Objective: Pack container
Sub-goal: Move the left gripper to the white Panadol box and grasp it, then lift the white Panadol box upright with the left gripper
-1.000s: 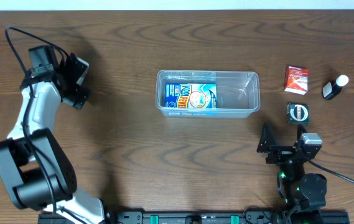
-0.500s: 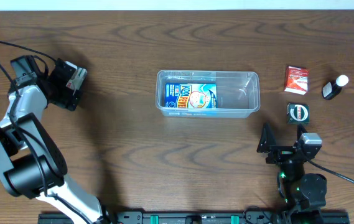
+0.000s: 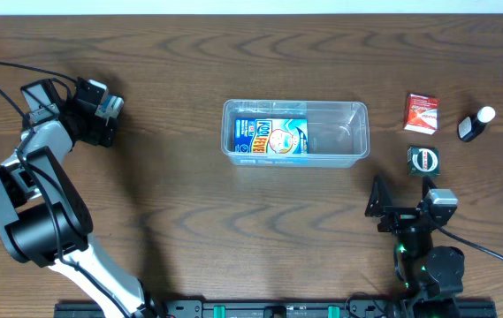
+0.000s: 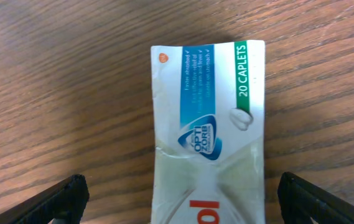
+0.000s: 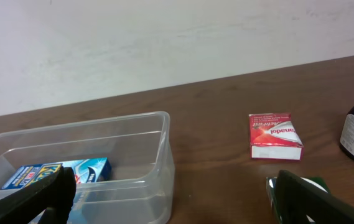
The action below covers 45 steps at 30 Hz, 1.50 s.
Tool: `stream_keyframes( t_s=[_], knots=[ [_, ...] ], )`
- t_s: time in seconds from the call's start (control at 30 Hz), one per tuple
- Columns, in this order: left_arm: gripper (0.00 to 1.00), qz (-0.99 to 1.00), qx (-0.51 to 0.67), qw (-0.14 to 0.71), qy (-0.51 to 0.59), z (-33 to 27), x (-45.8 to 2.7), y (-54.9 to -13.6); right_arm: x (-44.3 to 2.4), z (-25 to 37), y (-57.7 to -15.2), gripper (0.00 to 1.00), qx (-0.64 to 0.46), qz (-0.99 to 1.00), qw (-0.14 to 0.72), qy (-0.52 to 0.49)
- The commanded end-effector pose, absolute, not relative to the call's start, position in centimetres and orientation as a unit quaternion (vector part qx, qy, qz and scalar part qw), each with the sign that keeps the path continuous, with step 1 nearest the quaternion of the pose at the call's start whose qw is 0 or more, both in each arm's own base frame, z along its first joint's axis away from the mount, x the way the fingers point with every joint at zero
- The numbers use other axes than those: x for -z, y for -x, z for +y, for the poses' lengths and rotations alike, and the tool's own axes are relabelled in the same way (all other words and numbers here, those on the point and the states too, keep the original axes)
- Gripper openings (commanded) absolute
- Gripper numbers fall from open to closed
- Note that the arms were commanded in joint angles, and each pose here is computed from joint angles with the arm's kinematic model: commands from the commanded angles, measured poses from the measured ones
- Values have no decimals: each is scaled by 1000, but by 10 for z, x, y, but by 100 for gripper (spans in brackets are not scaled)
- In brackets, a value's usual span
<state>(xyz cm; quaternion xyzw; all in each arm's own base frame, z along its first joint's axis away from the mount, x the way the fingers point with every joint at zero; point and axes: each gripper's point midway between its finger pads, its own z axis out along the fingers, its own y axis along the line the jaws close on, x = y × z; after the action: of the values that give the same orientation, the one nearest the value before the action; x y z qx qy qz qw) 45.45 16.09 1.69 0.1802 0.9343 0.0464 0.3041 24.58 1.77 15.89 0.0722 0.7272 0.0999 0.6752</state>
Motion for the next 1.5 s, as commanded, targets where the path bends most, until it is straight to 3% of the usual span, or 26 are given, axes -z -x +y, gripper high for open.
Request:
stream_keyframes(
  t_s=[0.0, 0.5, 0.7, 0.9, 1.07, 1.47],
  knots=[
    [98, 932, -25, 315, -178, 154, -16, -459, -157, 16, -246, 99, -93, 729, 675, -70],
    [98, 930, 5, 330, -163, 148, -1, -466, -157, 16, -246, 99, -92, 729, 675, -70],
    [74, 930, 6, 331, -157, 148, -3, -467, -157, 16, -246, 99, -92, 729, 675, -70],
    [71, 924, 0, 347, -158, 149, -21, -470, -157, 16, -246, 99, -92, 729, 675, -70],
    [50, 910, -5, 379, -167, 146, -54, -476, -157, 16, -246, 99, -92, 729, 675, -70],
    [51, 879, -19, 427, -209, 112, -115, -487, -157, 16, -246, 99, -92, 729, 675, -70]
  ],
)
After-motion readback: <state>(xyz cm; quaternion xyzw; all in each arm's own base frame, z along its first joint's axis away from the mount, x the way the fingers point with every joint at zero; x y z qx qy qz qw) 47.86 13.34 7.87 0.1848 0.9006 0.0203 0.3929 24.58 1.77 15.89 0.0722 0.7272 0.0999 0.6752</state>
